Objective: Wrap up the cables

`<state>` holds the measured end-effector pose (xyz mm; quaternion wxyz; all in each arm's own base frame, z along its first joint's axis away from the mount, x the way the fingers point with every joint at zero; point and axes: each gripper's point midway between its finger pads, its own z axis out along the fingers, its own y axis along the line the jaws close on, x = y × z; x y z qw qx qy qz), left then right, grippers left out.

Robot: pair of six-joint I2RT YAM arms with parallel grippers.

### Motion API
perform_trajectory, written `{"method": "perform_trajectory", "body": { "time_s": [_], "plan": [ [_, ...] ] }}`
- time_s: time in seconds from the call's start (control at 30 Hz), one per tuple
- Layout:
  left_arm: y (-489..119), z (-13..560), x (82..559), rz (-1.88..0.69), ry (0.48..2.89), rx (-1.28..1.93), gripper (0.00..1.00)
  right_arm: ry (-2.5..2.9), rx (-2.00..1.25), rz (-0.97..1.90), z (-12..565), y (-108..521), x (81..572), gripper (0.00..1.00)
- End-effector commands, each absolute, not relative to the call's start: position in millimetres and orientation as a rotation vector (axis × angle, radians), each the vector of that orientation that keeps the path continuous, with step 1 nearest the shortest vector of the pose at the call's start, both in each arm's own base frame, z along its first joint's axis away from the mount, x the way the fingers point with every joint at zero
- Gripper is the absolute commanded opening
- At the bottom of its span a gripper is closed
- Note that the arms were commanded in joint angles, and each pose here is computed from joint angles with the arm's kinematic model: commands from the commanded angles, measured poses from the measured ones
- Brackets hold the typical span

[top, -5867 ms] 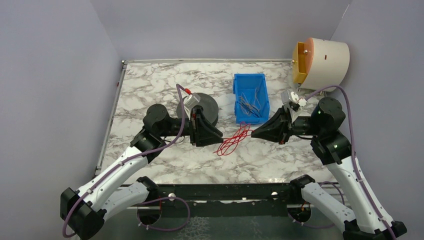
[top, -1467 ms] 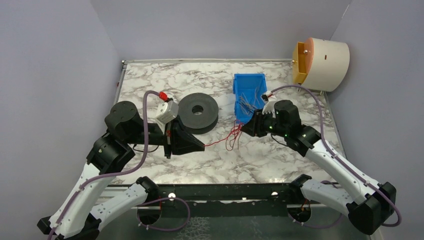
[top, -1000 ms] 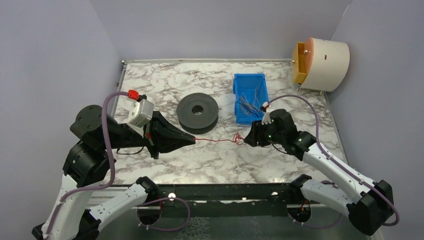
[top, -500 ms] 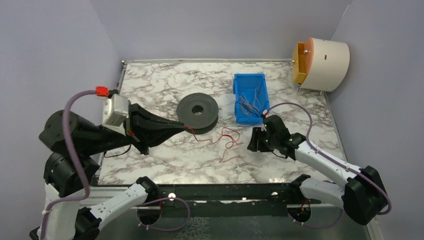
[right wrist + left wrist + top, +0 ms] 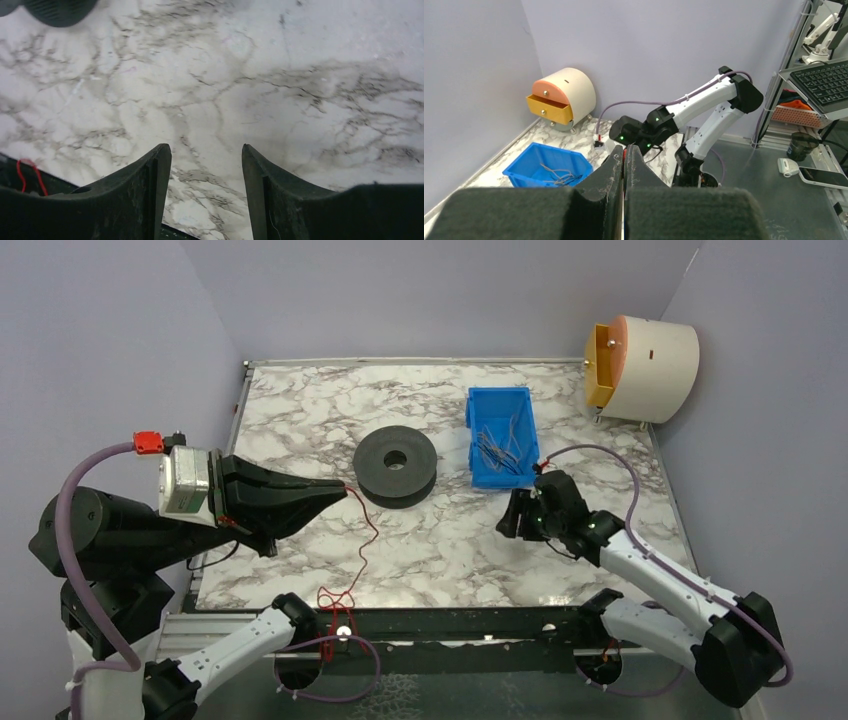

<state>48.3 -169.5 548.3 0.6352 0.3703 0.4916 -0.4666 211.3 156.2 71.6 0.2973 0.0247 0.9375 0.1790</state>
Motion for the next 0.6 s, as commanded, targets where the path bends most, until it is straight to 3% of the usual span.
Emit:
{"method": "perform_trajectory", "body": {
  "time_s": [0.0, 0.33, 0.57],
  "plan": [
    [-173, 543, 58, -1.051, 1.151, 0.835, 0.00, 2.310, -0.207, 0.761, 128, 198, 216, 0.59],
    [-177, 540, 72, -1.034, 1.186, 0.800, 0.00, 1.934, -0.685, 1.294, 211, 257, 167, 0.59],
    [-185, 543, 87, -1.054, 1.186, 0.740, 0.00, 1.801, -0.835, 1.432, 225, 271, 143, 0.59]
  ]
}}
